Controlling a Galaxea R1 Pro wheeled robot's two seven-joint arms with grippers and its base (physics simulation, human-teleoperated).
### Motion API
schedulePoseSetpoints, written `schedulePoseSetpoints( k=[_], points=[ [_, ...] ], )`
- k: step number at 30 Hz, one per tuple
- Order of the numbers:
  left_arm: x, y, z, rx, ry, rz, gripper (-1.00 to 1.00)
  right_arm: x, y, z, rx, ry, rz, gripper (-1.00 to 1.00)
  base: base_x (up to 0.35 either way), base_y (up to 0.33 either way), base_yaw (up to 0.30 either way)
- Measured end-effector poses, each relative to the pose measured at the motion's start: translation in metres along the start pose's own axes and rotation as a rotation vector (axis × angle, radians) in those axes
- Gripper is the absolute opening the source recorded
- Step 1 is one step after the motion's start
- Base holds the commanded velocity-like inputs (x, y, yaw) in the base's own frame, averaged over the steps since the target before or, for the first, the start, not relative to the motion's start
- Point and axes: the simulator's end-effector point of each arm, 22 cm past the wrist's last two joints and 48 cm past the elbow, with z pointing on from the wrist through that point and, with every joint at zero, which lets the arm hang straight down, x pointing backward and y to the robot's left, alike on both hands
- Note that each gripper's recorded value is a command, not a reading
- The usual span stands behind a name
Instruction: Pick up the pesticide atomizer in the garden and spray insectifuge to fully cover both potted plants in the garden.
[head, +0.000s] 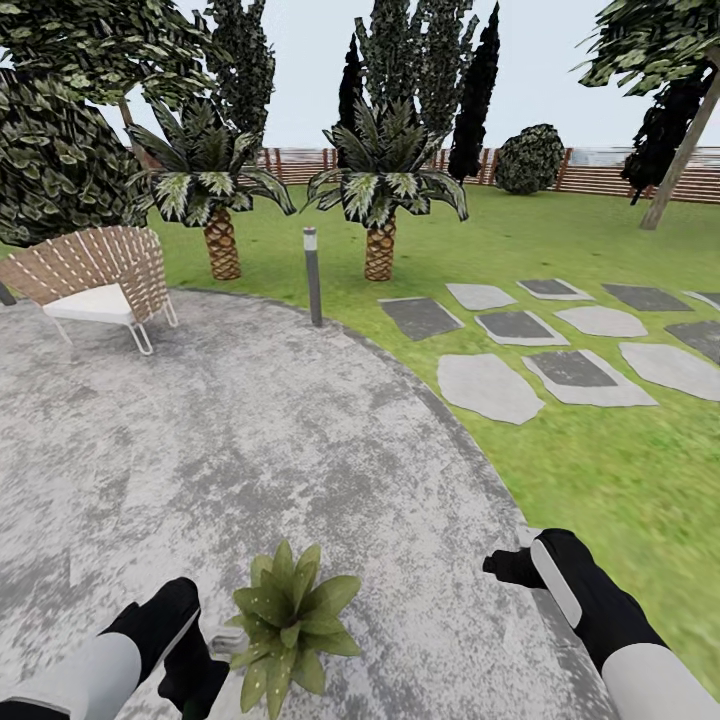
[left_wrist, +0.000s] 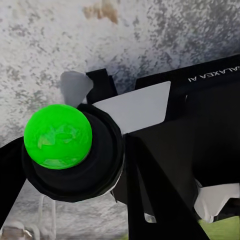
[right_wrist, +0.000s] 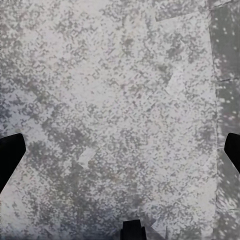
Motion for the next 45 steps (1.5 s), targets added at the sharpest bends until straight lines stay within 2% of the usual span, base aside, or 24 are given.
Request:
schedulePoseSetpoints(
  k=[7, 18, 26, 38, 45],
  points=[
    [0.017, -0.001, 0.013, 0.006, 0.03, -0.005, -1.0, 0.0, 0.0, 0.0, 0.0, 0.0, 0.0, 1.0, 0.0, 0.0, 0.0],
    [0.012, -0.001, 0.01, 0.004, 0.02, -0.003, -1.0, 0.0, 0.0, 0.0, 0.0, 0.0, 0.0, 1.0, 0.0, 0.0, 0.0],
    [-0.023, 0.002, -0.02, -0.008, -0.043, 0.005, -1.0, 0.0, 0.0, 0.0, 0.0, 0.0, 0.001, 1.0, 0.0, 0.0, 0.0],
    [-0.054, 0.004, -0.049, -0.021, -0.101, 0.015, -1.0, 0.0, -0.001, 0.0, 0.0, 0.0, 0.001, 1.0, 0.0, 0.0, 0.0],
    [-0.058, 0.004, -0.053, -0.023, -0.109, 0.017, -1.0, 0.0, -0.001, 0.0, 0.0, 0.0, 0.002, 1.0, 0.0, 0.001, 0.0]
  ],
)
